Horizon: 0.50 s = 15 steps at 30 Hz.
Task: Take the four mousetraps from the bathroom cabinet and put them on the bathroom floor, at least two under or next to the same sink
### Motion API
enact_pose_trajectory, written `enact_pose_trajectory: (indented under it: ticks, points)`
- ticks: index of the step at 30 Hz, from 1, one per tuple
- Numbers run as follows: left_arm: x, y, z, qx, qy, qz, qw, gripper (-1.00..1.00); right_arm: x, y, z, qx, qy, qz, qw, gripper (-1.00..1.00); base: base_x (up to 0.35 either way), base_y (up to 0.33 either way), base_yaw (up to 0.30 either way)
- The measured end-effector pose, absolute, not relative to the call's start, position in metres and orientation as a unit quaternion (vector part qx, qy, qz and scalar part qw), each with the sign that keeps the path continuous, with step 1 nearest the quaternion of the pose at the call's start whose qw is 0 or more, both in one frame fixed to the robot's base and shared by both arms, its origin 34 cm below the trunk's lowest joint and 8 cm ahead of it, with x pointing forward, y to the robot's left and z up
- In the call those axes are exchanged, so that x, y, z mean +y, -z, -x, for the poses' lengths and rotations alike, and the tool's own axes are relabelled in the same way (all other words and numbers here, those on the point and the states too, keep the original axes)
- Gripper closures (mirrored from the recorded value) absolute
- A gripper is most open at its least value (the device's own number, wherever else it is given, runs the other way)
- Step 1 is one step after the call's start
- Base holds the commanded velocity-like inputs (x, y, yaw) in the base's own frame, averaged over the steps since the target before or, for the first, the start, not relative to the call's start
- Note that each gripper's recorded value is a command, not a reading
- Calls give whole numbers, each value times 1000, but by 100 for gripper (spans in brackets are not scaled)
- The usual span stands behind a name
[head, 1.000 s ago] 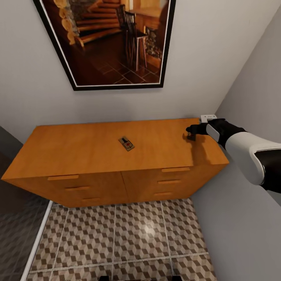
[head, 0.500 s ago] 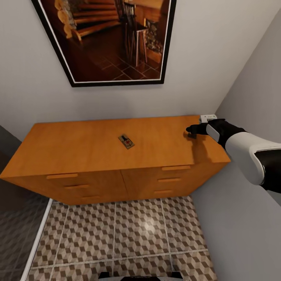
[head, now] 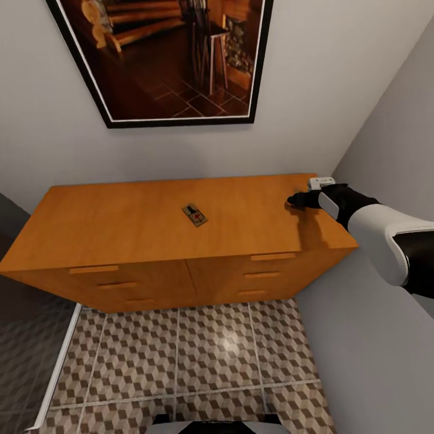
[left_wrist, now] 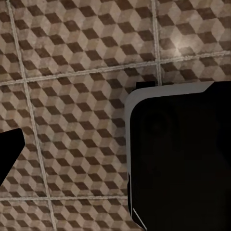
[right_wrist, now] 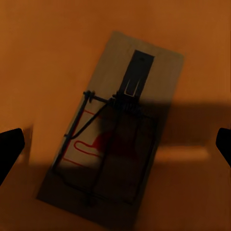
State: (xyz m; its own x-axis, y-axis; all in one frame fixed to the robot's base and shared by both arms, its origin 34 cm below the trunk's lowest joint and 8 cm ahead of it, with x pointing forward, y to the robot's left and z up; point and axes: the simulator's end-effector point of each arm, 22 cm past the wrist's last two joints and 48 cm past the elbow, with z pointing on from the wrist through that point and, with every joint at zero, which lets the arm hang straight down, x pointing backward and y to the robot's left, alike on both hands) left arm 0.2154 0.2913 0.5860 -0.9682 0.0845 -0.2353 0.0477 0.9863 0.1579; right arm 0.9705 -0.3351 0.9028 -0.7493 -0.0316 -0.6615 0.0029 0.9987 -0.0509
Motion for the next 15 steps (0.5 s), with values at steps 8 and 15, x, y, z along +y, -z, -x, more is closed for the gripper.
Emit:
enact_pose_trajectory:
  ticks: [8,15]
  points:
    - [291,-585,-210,990,-76,-34,116,-100,-334,-896,-970,936,19,1,352,-100,0,0,0]
    - [291,-584,-206,990,-75,-34,111,-100,-332,-896,-977,933,19,6,359,-100,0,0,0]
